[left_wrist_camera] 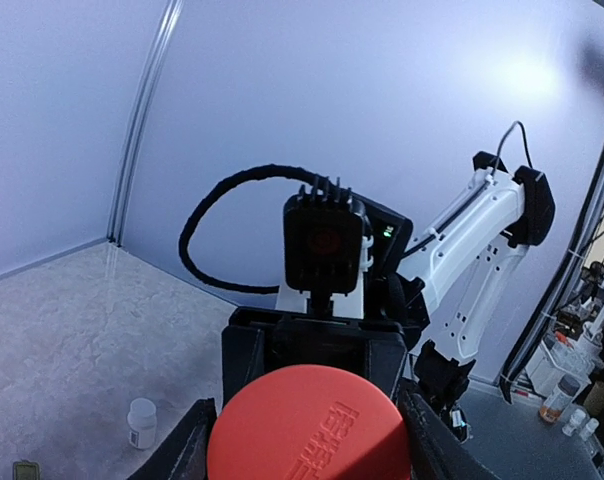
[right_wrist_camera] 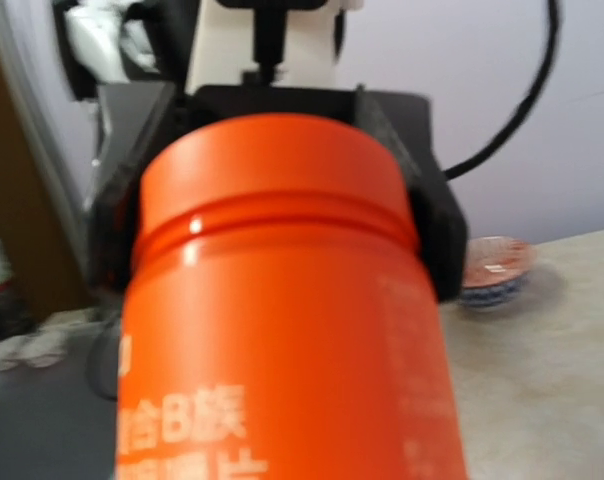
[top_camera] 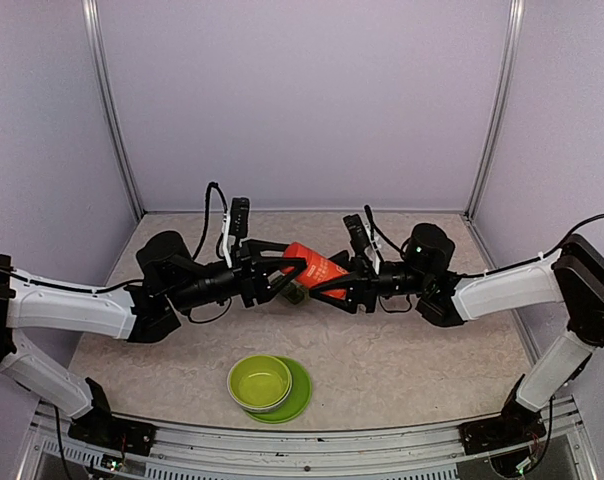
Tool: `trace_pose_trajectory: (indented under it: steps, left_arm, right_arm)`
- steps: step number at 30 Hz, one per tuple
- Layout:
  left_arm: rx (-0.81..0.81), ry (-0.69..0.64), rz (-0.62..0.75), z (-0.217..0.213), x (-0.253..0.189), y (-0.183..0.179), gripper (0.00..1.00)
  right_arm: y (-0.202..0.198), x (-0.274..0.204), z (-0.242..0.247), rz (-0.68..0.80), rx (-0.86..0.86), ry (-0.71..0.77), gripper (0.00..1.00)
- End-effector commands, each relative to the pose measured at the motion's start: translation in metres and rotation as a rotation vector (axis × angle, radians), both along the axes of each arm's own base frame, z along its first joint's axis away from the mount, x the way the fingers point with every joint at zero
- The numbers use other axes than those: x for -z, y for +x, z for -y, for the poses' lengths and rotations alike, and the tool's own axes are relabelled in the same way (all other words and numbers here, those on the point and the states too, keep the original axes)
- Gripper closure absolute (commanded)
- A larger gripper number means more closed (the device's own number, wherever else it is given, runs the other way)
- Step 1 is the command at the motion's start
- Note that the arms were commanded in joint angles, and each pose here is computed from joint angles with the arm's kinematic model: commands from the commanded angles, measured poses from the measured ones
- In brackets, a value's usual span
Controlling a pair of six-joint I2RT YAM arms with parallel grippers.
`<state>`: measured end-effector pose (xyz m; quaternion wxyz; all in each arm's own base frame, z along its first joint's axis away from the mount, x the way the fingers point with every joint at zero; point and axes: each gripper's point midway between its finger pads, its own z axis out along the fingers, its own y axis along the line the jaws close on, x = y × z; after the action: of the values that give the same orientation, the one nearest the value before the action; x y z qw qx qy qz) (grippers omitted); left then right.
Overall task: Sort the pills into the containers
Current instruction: Pass from the left arm to the right
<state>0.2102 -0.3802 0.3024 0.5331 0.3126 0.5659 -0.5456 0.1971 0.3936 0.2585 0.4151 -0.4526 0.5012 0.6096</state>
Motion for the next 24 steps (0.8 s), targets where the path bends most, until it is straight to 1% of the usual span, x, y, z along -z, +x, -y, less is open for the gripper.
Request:
trace_pose_trajectory:
  steps: [1,5,7,8,11,15,17,21,24]
  left_arm:
    - [-0.176,0.024,-0.193,-0.001,0.019,0.037,0.77]
    - [-0.198,0.0,-0.317,0.0,0.028,0.044,0.77]
    - [-0.18,-0.003,-0.339,0.003,0.029,0.044,0.76]
    - [-0.174,-0.003,-0.342,0.004,0.029,0.044,0.73]
    - [-0.176,-0.004,-0.321,0.002,0.026,0.044,0.6]
    - [-0.178,-0.025,-0.283,-0.01,0.018,0.046,0.31]
    - [-0.169,-0.041,-0.267,-0.015,0.014,0.046,0.2]
    - [-0.141,-0.055,-0.232,-0.016,0.004,0.042,0.13]
    - [-0.114,-0.061,-0.218,-0.013,0.002,0.039,0.1]
  right_arm:
    - [0.028,0.002,0.0,0.089,0.229,-0.047,0.73]
    - [0.041,0.006,0.004,0.137,0.351,-0.087,0.74]
    - [0.042,0.007,0.004,0.164,0.386,-0.097,0.75]
    - [0.042,0.006,0.004,0.168,0.39,-0.098,0.75]
    - [0.037,0.001,0.005,0.163,0.371,-0.082,0.75]
    - [0.025,-0.003,0.003,0.133,0.3,-0.072,0.75]
    - [0.018,-0.004,0.001,0.117,0.265,-0.071,0.75]
    - [0.008,-0.005,-0.003,0.091,0.219,-0.063,0.75]
    - [0.004,-0.005,-0.007,0.068,0.201,-0.057,0.75]
